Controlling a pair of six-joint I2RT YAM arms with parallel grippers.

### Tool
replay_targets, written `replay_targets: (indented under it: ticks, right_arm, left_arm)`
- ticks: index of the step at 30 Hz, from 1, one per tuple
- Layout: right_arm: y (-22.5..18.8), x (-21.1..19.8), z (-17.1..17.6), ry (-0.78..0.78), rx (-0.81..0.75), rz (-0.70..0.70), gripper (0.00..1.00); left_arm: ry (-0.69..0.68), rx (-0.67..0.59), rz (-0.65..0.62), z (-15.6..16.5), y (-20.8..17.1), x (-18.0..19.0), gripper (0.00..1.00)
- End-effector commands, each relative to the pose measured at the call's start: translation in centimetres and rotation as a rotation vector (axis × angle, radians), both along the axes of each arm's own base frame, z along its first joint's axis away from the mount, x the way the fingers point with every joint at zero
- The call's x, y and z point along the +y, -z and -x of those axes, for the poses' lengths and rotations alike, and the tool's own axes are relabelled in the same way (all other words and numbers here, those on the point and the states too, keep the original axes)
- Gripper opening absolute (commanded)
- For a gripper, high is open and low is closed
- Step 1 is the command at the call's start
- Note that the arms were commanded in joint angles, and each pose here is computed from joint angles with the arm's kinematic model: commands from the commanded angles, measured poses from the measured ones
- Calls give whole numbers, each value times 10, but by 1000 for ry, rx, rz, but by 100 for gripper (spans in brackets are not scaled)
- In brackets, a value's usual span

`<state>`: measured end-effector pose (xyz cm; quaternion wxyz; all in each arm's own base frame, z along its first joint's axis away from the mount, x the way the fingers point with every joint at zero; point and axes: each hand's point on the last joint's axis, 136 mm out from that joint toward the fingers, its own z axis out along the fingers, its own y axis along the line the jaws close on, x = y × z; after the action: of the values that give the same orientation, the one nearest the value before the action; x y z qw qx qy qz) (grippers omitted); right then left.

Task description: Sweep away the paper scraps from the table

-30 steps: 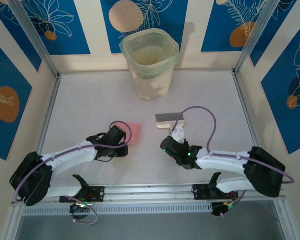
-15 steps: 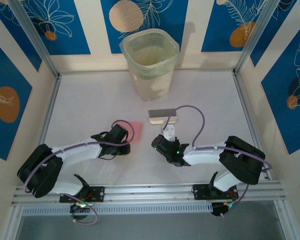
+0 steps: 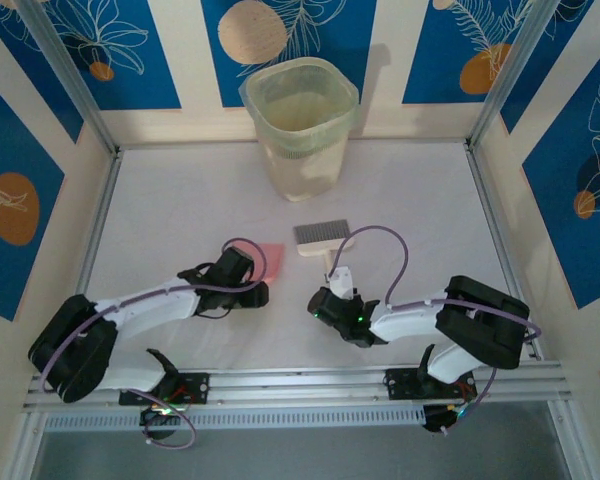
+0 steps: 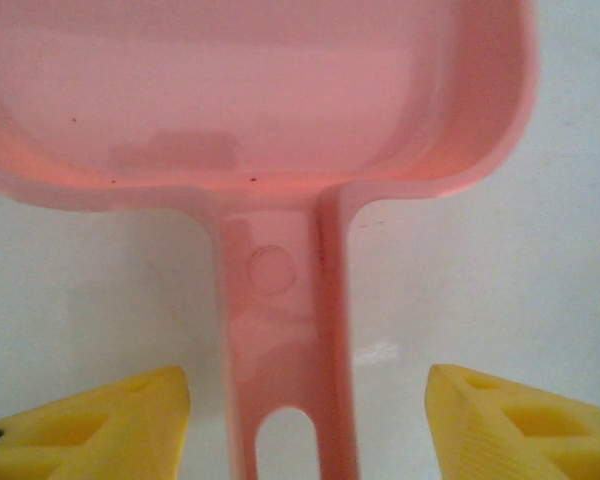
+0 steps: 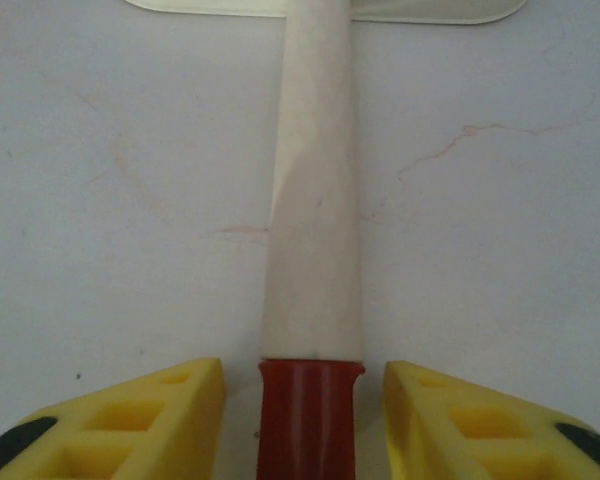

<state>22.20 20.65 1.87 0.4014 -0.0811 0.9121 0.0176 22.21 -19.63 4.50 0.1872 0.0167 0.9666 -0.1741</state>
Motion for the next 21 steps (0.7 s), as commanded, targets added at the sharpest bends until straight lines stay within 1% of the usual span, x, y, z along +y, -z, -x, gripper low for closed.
replay_targets:
  ticks: [1,3,5,6,7,11,16,18,20,21]
  right_arm:
    - [-6,-1,8,-4,-7,-33,51]
    - [-11,-4,11,-4,-10,-47,53]
    - [-23,-8,14,0,-29,-77,58]
    - [-28,-10,15,2,-39,-97,58]
    - [-35,-12,16,3,-51,-120,60]
    - [-66,-35,18,48,-121,-209,66]
    - [-106,-73,15,120,-229,-287,81]
    - [-122,-85,13,133,-272,-316,88]
    - [-137,-97,11,159,-314,-353,90]
    - [-146,-102,11,169,-337,-374,100]
  left_arm:
    - [-19,-69,14,-6,-23,6,71]
    - [-37,-124,17,-10,-37,11,77]
    - [-68,-207,16,-14,-55,21,88]
    - [-88,-245,10,-16,-62,28,93]
    - [-105,-290,9,-17,-70,34,100]
    - [-163,-461,21,-18,-101,57,100]
    - [-227,-610,-39,-21,-131,85,100]
    - [-223,-665,-31,-23,-142,88,100]
    - [-225,-708,-7,-24,-153,89,100]
    - [-225,-727,0,-25,-159,89,100]
